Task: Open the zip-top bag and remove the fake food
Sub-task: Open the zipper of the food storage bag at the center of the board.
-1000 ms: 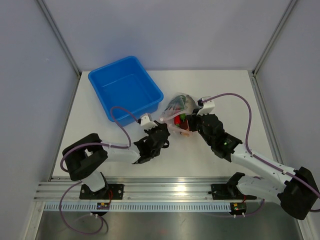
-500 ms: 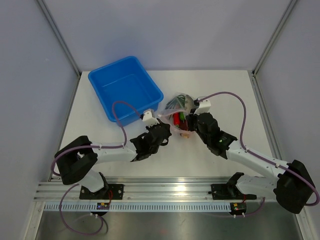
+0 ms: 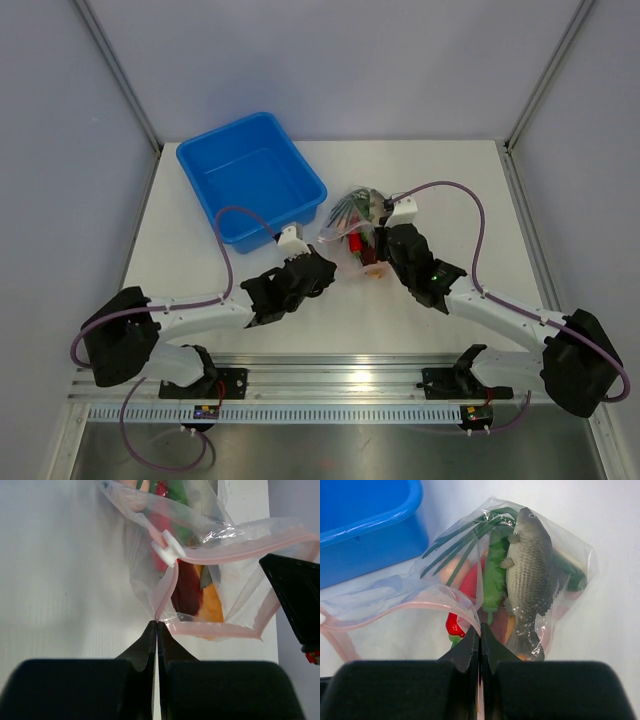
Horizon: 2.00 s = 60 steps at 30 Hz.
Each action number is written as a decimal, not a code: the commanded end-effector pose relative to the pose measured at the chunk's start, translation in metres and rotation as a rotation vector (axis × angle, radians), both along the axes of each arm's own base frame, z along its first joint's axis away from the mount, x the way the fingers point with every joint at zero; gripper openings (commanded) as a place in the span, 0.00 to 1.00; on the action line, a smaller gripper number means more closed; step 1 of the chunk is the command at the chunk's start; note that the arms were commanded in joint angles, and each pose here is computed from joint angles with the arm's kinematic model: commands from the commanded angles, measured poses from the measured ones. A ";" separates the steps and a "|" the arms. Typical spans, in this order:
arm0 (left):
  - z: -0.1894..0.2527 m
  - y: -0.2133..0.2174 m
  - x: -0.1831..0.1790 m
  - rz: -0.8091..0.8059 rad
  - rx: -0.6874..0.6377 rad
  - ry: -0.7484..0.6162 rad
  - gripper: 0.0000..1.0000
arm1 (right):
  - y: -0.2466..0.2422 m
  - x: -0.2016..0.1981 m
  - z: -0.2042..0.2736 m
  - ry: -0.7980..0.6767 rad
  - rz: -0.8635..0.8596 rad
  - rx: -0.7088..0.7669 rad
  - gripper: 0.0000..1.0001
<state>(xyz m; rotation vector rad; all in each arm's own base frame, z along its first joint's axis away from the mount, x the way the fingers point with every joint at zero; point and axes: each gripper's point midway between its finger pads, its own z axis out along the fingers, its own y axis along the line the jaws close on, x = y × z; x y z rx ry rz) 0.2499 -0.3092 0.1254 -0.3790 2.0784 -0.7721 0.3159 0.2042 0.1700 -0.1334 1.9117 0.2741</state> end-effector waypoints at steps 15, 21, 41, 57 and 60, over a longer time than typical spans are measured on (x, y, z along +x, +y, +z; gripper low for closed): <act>-0.024 0.032 -0.034 -0.119 0.048 0.115 0.00 | -0.001 0.008 0.038 -0.093 -0.030 0.029 0.02; -0.038 0.032 -0.020 -0.104 0.093 0.129 0.00 | 0.008 -0.007 0.053 -0.152 0.025 0.041 0.01; -0.023 0.076 0.005 -0.038 0.163 0.085 0.00 | 0.027 -0.047 0.087 -0.305 0.100 0.017 0.68; -0.021 0.112 -0.012 -0.013 0.220 0.059 0.58 | -0.015 0.019 0.052 0.058 -0.066 0.062 0.74; -0.015 0.106 -0.020 -0.062 0.160 0.020 0.65 | -0.028 0.038 0.040 0.117 -0.106 0.081 0.73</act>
